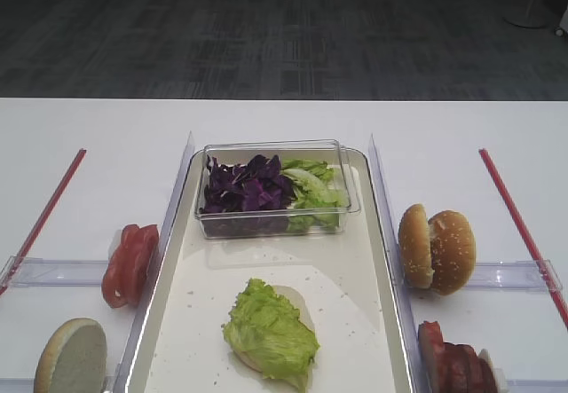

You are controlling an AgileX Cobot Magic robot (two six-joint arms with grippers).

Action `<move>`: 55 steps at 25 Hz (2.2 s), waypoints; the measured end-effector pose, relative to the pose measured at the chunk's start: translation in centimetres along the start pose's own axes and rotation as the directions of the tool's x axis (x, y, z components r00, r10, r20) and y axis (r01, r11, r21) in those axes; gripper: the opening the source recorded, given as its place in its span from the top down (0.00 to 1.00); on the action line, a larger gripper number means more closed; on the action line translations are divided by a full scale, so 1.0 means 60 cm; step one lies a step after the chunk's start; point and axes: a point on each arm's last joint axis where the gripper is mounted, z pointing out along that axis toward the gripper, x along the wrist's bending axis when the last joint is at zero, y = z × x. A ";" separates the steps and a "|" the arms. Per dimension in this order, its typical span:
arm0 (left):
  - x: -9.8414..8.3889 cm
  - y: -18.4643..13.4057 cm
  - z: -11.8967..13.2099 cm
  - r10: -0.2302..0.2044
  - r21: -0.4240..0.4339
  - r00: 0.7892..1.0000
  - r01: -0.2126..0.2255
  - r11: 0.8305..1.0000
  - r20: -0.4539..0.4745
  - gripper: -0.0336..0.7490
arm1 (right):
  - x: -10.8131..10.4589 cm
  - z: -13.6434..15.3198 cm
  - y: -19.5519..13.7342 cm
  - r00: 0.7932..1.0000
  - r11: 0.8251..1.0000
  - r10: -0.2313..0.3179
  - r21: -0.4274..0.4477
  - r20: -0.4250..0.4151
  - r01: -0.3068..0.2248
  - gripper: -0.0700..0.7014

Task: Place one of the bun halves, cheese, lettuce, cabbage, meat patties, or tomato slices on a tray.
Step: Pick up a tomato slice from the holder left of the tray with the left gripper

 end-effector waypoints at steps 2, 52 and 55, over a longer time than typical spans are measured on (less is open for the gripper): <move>0.000 0.000 0.000 0.000 0.000 1.000 0.000 1.000 0.000 0.24 | 0.000 0.000 0.000 1.000 1.000 0.000 0.000 0.000 0.000 0.44; -0.004 0.094 -0.012 -0.011 0.113 1.000 0.008 0.994 0.020 0.12 | 0.000 0.000 0.000 1.000 1.000 0.000 0.000 0.000 0.000 0.44; -0.006 0.137 -0.003 -0.019 0.183 0.999 0.013 0.983 0.030 0.12 | 0.000 0.000 0.000 1.000 1.000 0.000 0.000 0.000 0.000 0.44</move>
